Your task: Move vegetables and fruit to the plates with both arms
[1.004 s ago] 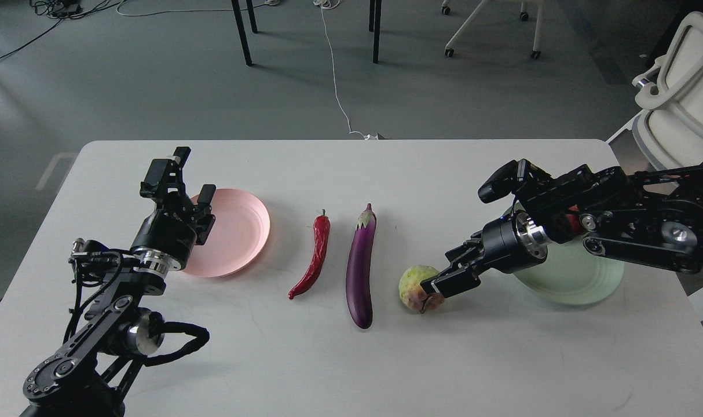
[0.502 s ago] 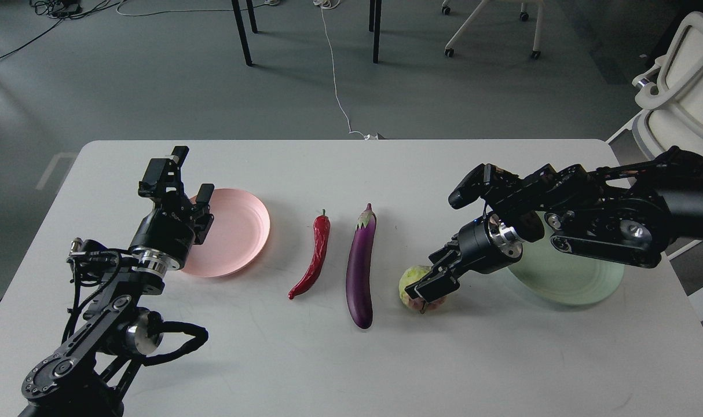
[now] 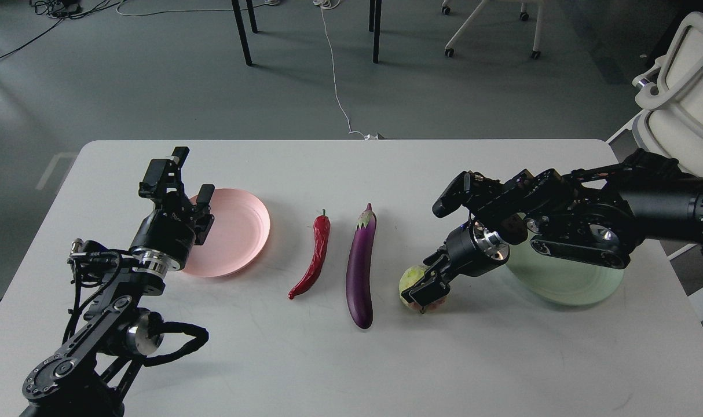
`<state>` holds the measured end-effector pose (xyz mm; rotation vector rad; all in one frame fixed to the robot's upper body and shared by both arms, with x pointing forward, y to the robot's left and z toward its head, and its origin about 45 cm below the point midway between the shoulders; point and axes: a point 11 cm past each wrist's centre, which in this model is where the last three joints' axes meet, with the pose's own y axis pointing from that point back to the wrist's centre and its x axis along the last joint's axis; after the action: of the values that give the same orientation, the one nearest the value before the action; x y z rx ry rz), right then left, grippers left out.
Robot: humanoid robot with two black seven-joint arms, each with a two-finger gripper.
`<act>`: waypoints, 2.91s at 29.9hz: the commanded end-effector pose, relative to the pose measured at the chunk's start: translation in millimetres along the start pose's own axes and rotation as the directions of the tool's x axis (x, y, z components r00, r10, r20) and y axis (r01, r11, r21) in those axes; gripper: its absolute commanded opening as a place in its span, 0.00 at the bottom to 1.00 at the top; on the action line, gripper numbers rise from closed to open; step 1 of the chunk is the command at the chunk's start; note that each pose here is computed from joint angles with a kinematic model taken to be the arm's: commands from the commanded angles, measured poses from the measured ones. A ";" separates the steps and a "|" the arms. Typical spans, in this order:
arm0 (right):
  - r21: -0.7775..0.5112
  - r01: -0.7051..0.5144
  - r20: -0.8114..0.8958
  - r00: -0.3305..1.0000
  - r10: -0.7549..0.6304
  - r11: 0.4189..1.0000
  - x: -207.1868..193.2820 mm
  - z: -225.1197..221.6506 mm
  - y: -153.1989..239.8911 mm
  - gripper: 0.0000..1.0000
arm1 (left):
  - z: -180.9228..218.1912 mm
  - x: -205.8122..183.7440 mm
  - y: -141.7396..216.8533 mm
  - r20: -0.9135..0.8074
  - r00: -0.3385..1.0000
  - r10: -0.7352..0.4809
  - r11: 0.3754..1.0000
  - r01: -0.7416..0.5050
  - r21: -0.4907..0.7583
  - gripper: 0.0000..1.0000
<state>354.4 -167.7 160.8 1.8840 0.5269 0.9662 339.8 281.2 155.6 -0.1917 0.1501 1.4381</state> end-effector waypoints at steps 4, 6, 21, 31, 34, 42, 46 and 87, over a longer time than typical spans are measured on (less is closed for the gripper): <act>-0.005 -0.001 -0.003 1.000 0.001 1.000 1.4 0.9 1.6 0.43 | 0.7 0.8 0.3 0.002 1.000 0.000 1.000 0.000 -0.005 0.98; -0.018 -0.010 -0.008 1.000 0.010 1.000 5.4 4.0 7.4 0.42 | 1.0 1.2 0.2 0.002 1.000 0.002 1.000 -0.002 -0.006 0.98; -0.376 -0.049 -0.028 0.999 0.042 0.925 -32.7 99.8 149.9 0.45 | 1.9 0.0 -1.6 0.004 1.000 -0.005 1.000 0.005 -0.003 0.98; -0.374 0.009 0.098 0.995 0.030 0.927 -97.3 110.2 148.7 0.65 | 3.8 3.8 -2.3 0.018 1.000 -0.005 1.000 0.005 0.005 0.98; -0.365 0.014 0.117 0.993 0.031 0.931 -105.0 110.5 143.0 0.83 | 5.1 6.8 -2.0 0.024 1.000 -0.003 1.000 0.003 0.006 0.98; -0.368 -0.080 0.118 0.984 0.132 0.926 -89.6 110.2 152.3 0.95 | 9.1 13.2 0.3 0.059 0.997 -0.057 0.998 0.056 0.023 0.98; -0.334 -0.177 0.183 0.951 0.248 0.926 -83.1 103.3 154.0 0.95 | 27.0 11.3 -10.3 0.088 0.985 -0.145 0.989 0.145 0.005 0.98; -0.648 -0.744 0.761 -0.641 0.099 0.162 -147.1 149.1 166.8 0.94 | -4.0 -111.8 -57.2 0.703 -0.331 -0.630 0.520 0.492 0.698 0.98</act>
<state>380.2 -428.0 207.0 2.6232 -2.0469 -0.5281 386.5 172.7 184.9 0.8148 -0.9758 0.1971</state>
